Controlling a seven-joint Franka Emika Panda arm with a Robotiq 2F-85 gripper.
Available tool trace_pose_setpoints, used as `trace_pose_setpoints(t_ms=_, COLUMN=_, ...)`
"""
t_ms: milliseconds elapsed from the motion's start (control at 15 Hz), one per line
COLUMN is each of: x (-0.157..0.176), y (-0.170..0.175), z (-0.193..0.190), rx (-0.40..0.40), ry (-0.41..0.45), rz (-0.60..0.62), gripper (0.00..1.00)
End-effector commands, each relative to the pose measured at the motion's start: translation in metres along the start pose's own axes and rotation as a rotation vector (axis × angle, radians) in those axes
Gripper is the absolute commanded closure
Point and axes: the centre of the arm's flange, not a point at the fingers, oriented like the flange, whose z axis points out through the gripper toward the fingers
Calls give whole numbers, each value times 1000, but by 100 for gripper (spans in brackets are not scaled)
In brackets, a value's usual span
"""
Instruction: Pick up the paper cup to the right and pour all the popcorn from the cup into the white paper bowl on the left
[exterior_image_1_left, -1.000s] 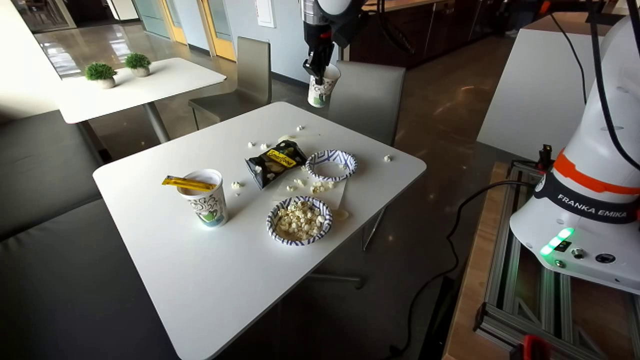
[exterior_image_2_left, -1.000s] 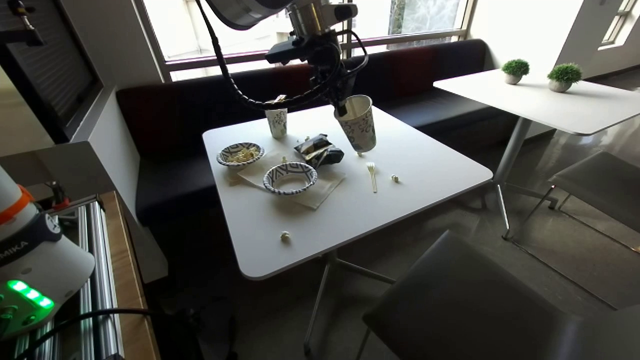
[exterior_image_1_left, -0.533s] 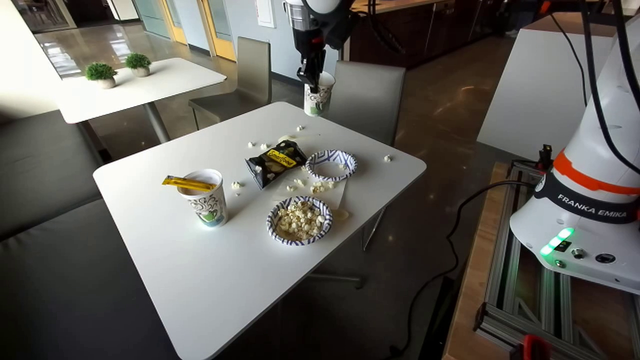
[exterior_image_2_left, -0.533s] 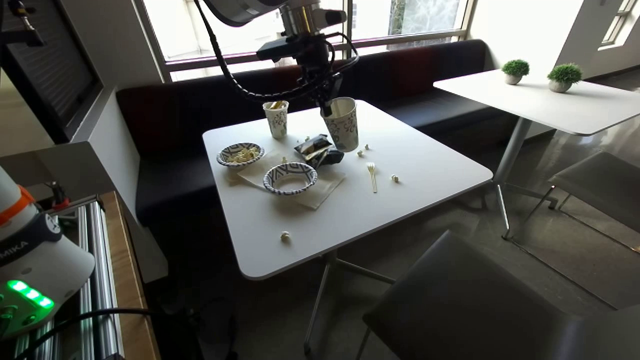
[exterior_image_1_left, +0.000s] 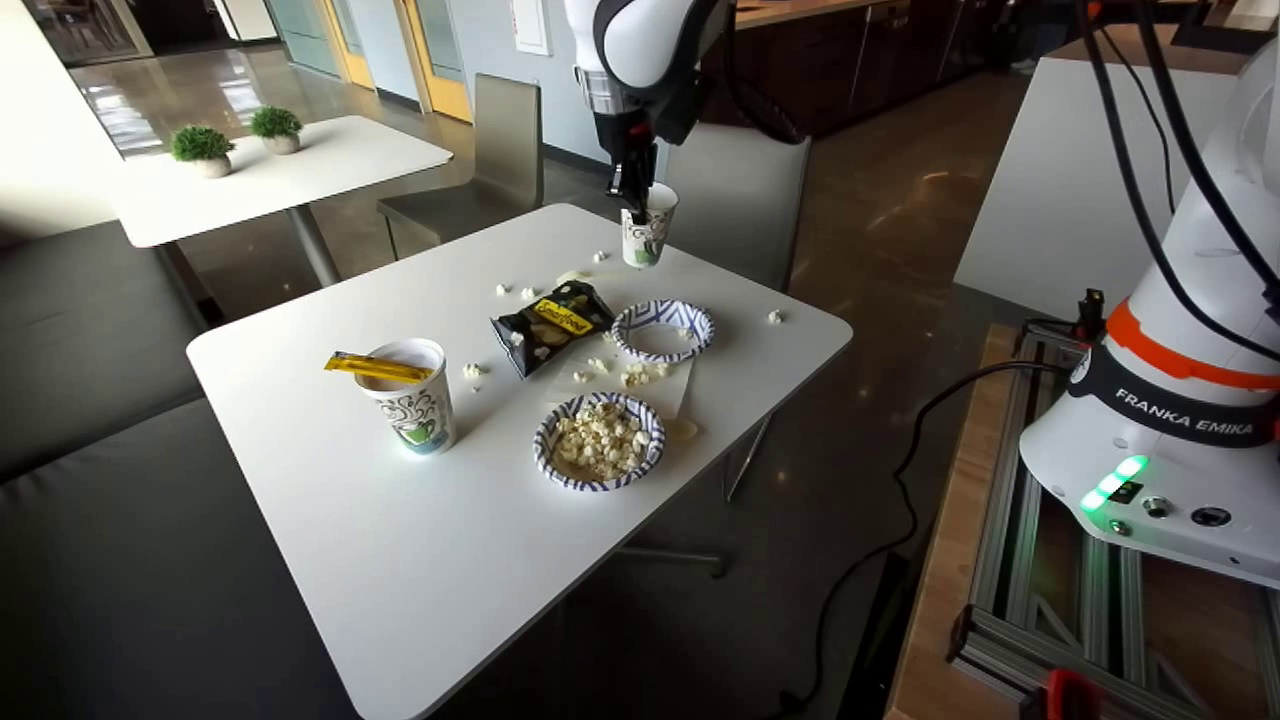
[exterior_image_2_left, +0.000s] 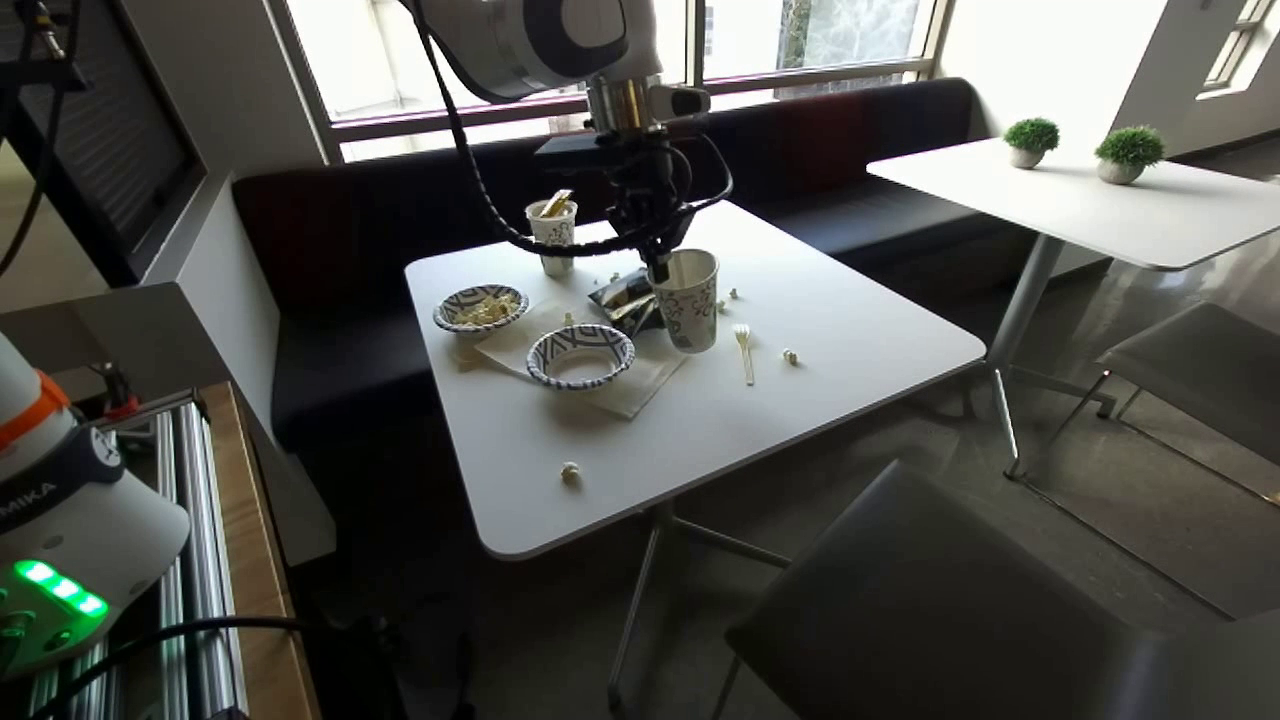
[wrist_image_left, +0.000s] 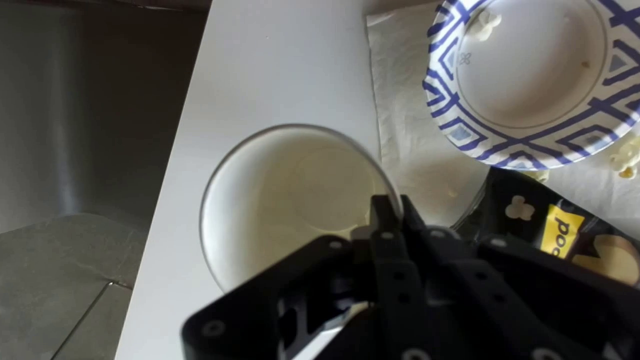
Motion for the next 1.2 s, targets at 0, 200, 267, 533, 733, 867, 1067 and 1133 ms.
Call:
trace_pose_setpoints(t_ms=0, x=15, y=7, z=22, rx=23, ry=-8, rz=-12, gripper=99)
trace_pose_setpoints(t_ms=200, x=20, y=8, z=39, rx=25, ry=-27, rz=-24, gripper=99)
trace_pose_setpoints(t_ms=267, x=21, y=8, z=43, rx=23, ry=-32, rz=-24, gripper=99)
trace_pose_setpoints(t_ms=533, x=26, y=7, z=59, rx=19, ry=-44, rz=-25, gripper=99)
trace_pose_setpoints(t_ms=733, x=28, y=6, z=60, rx=7, ry=-41, rz=-34, gripper=69)
trace_pose_setpoints(t_ms=867, x=24, y=7, z=50, rx=5, ry=-39, rz=-44, gripper=56)
trace_pose_setpoints(t_ms=1067, x=16, y=12, z=26, rx=-40, ry=-33, rz=-30, gripper=32)
trace_pose_setpoints(t_ms=1133, x=11, y=15, z=14, rx=-43, ry=-35, rz=-20, gripper=26)
